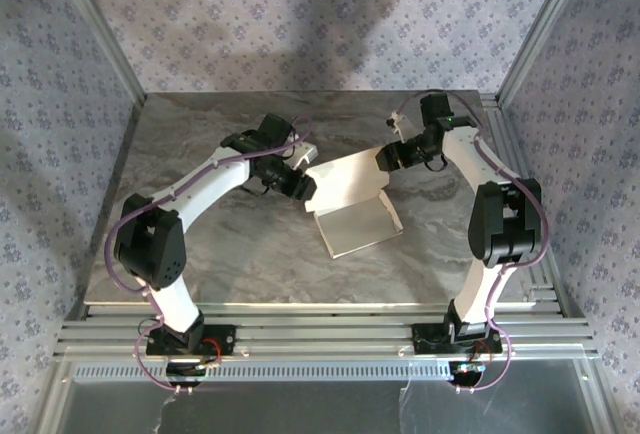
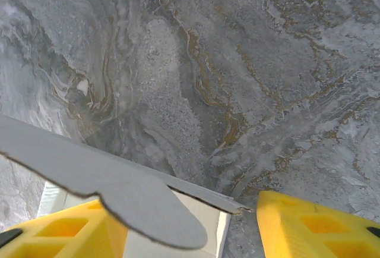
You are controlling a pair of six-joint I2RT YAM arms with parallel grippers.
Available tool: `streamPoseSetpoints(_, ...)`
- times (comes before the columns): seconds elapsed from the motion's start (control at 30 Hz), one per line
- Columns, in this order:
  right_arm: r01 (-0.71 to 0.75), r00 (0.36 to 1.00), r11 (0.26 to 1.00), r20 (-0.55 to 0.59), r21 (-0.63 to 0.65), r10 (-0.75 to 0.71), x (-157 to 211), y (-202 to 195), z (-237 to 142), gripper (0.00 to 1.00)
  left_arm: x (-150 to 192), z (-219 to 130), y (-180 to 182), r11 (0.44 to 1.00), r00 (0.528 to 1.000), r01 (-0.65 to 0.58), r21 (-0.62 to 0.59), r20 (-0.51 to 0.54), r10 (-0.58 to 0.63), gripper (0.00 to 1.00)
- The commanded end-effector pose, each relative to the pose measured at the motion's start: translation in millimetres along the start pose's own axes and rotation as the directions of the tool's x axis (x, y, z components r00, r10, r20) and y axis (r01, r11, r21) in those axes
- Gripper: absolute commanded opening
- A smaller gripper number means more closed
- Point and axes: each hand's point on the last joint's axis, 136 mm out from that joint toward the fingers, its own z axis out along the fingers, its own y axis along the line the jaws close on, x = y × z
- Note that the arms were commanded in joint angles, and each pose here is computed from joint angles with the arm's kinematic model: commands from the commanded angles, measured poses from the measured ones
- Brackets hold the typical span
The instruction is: Fold the paper box
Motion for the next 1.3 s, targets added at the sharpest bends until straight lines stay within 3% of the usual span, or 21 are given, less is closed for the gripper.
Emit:
streamPoseSetpoints(0.0, 0.018, 1.0, 1.0, -0.009, -0.01, -0.018, -5, -2, -2, 0.59, -12, 2, -4, 1.0, 1.0, -0.026, -0.006, 0.016, 0.026, 0.45)
streamPoseSetpoints(0.1, 0.024, 1.0, 1.0, -0.013, -0.016, -0.024, -8, 0, 0, 0.56, -13, 6, -7, 1.0, 1.0, -0.029, -0.01, 0.009, 0.029, 0.43)
streamPoseSetpoints(0.4, 0.045, 0.998, 0.999, -0.037, 0.018, -0.044, -1, 8, -2, 0.37, -12, 16, -1, 0.997, 1.0, 0.011, -0.074, -0.013, -0.012, 0.35)
streamPoseSetpoints(0.67, 0.049, 0.999, 0.998, -0.014, 0.033, -0.048, -3, 16, -6, 0.15, -16, 13, 9, 0.986, 0.999, 0.043, -0.158, 0.011, -0.042, 0.2)
streamPoseSetpoints(0.8, 0.055, 0.998, 0.998, -0.005, 0.043, -0.055, -3, 23, -4, 0.1, -19, 7, 11, 0.984, 1.0, 0.027, -0.178, 0.018, -0.024, 0.14)
streamPoseSetpoints(0.87, 0.053, 0.999, 0.997, 0.009, 0.058, -0.053, -1, 21, -5, 0.11, -19, 4, 7, 0.986, 1.0, -0.017, -0.164, 0.013, 0.02, 0.07)
streamPoseSetpoints(0.93, 0.037, 0.998, 0.998, 0.048, 0.058, -0.039, -3, 16, -10, 0.19, -18, 0, 0, 0.987, 0.996, -0.086, -0.133, -0.003, 0.086, 0.0)
streamPoseSetpoints(1.07, 0.079, 0.992, 0.996, 0.096, 0.028, -0.081, -8, 17, -17, 0.33, -10, -9, -11, 0.972, 0.974, -0.225, -0.071, -0.05, 0.222, 0.0)
streamPoseSetpoints(1.2, 0.182, 0.974, 0.983, 0.141, -0.005, -0.18, -13, 26, -18, 0.37, -4, -17, -14, 0.937, 0.936, -0.348, -0.03, -0.072, 0.345, 0.0)
streamPoseSetpoints(1.27, 0.21, 0.965, 0.978, 0.162, -0.015, -0.205, -16, 27, -21, 0.4, -5, -28, -19, 0.916, 0.915, -0.402, -0.003, -0.03, 0.401, 0.0)
